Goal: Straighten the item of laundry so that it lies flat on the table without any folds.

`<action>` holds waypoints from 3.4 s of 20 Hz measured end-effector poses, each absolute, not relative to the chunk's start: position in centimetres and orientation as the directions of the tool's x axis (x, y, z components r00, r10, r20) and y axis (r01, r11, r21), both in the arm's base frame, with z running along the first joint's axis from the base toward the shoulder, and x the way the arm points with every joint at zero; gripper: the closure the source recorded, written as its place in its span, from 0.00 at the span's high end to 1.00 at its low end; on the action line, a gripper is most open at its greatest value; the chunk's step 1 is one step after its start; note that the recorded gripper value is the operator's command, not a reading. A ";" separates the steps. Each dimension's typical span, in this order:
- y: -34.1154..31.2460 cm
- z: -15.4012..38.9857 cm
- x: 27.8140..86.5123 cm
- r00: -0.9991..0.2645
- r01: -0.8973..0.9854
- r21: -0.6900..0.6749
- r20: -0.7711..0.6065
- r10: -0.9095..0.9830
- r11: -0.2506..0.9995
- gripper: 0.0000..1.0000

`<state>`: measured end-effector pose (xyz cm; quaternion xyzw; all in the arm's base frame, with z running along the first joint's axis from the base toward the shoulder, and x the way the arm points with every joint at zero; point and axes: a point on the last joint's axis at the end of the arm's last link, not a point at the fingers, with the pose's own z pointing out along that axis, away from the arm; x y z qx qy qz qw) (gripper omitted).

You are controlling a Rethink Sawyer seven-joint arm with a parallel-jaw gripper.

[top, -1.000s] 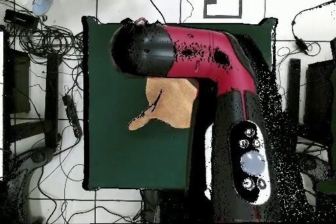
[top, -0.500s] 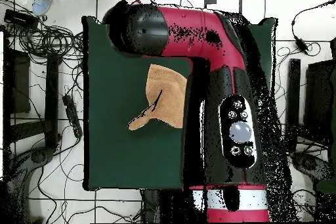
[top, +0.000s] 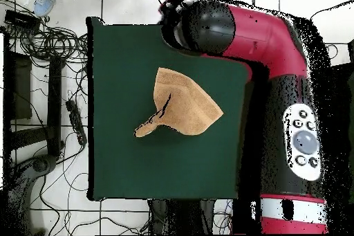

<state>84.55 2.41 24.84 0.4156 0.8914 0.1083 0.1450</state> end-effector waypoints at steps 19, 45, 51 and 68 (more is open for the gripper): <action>-9.9 20.2 78.9 -0.591 0.772 0.215 -0.105 0.800 0.598 1.00; -3.0 16.2 78.2 -0.632 0.704 0.298 -0.150 0.760 0.644 1.00; -2.0 13.6 78.5 -0.632 0.701 0.331 -0.121 0.765 0.632 1.00; -0.5 2.2 76.1 -0.595 0.735 0.400 -0.008 0.804 0.548 1.00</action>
